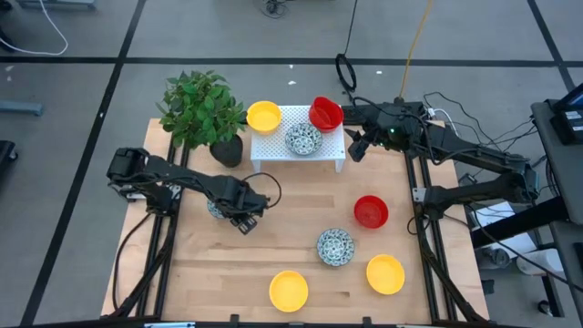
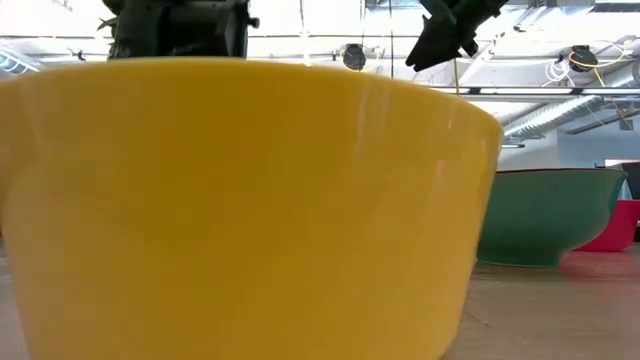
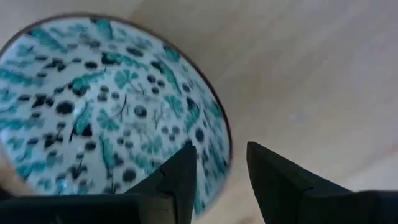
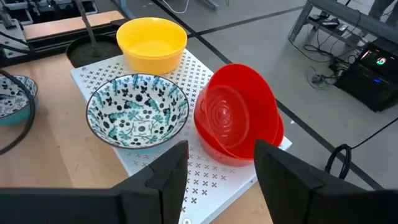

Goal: Pick & Place Mini bowls
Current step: Stack the left blue patterned bowl on the blue patterned bowl on the shelf

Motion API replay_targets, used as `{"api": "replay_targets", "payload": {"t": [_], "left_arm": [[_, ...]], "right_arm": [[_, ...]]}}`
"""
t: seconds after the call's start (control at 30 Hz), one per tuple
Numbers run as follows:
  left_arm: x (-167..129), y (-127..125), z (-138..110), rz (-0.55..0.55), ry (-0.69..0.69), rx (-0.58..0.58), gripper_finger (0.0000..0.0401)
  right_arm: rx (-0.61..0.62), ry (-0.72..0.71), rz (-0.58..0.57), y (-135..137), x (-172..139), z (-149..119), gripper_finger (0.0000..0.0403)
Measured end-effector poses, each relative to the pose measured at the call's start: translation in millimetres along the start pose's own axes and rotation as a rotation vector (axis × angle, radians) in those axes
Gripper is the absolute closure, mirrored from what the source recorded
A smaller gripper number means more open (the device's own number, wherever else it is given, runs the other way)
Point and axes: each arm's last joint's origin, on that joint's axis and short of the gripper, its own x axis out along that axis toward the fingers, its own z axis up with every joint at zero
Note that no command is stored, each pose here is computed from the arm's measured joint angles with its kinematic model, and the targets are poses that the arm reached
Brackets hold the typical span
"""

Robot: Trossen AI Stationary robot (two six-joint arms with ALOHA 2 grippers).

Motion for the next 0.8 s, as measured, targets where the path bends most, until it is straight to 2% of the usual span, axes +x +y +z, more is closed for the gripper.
{"api": "replay_targets", "payload": {"t": [0.2, 0.33, 0.43, 0.6, 0.7, 0.8], "left_arm": [[15, 9, 1, 0.072, -0.051, -0.005, 0.0256], [16, 9, 1, 0.093, -0.087, 0.087, 0.0264], [16, 3, 2, 0.063, -0.114, 0.168, 0.0295], [14, -4, 2, -0.01, -0.143, 0.25, 0.038], [10, -10, 5, -0.069, -0.164, 0.252, 0.0381], [4, -18, 4, -0.092, -0.173, 0.303, 0.0375]], "right_arm": [[0.0, 0.0, 0.0, 0, 0, 0, 0.0234], [0.0, 0.0, 0.0, 0, 0, 0, 0.0235], [0.0, 0.0, 0.0, 0, 0, 0, 0.0236], [0.0, 0.0, -0.001, 0, 0, 0, 0.0237], [0.001, -0.003, -0.001, 0, 0, 0, 0.0239], [0.006, -0.017, -0.001, 0, 0, 2, 0.0239]]}}
